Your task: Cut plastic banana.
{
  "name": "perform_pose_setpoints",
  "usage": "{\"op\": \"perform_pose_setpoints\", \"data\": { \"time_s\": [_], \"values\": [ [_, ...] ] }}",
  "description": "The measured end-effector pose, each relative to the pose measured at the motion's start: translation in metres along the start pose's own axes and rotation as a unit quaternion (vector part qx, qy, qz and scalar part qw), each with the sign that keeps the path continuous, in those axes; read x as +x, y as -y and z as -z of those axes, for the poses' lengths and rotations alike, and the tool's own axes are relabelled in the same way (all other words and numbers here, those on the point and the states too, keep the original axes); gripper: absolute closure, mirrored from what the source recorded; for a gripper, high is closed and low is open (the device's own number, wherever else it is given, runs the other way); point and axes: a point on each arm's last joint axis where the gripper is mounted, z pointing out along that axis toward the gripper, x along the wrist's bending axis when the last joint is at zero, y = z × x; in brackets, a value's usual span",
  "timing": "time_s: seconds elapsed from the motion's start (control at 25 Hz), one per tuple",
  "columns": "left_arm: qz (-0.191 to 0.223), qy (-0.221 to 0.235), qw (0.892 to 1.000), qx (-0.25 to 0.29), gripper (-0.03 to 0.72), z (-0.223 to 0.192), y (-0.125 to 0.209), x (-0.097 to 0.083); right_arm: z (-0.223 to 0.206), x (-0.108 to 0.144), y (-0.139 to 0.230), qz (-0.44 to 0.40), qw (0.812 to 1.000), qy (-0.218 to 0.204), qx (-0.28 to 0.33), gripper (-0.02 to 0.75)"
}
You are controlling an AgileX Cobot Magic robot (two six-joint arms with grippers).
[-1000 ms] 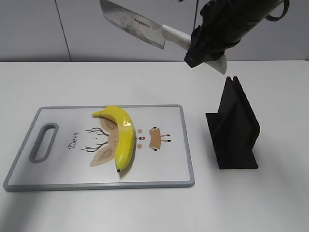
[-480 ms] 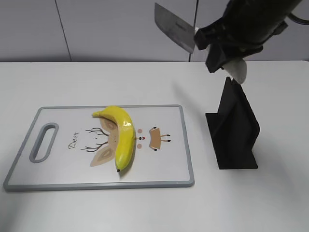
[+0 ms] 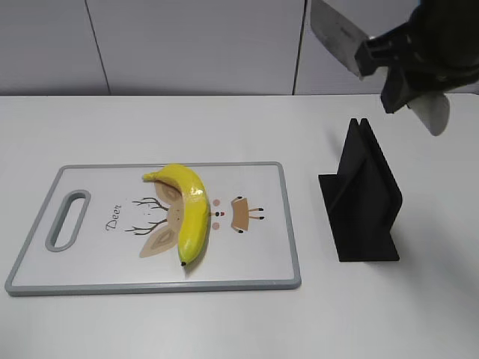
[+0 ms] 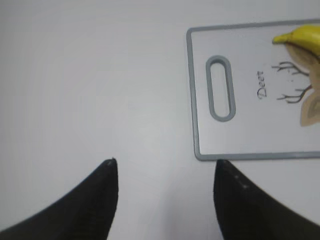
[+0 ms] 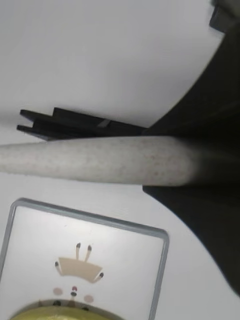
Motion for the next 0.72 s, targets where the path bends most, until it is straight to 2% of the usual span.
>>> {"op": "perform_pose_setpoints", "data": {
  "time_s": [0.12, 0.24, 0.52, 0.72],
  "values": [
    [0.034, -0.009, 0.998, -0.052, 0.104, 0.012, 0.025, -0.006, -0.001, -0.005, 0.016, -0.012, 1.000, 0.008, 0.008, 0.575],
    [0.048, -0.015, 0.995, -0.090, 0.104, 0.021, 0.050, -0.012, -0.003, -0.009, 0.031, -0.028, 1.000, 0.011, 0.002, 0.575],
    [0.046, -0.028, 0.983, -0.176, 0.106, 0.033, 0.104, -0.024, 0.005, -0.016, 0.049, -0.043, 0.999, 0.017, -0.012, 0.575],
    [0.042, -0.037, 0.975, -0.214, 0.111, 0.034, 0.128, -0.029, 0.006, -0.017, 0.054, -0.051, 0.998, 0.016, -0.014, 0.575]
  ]
}}
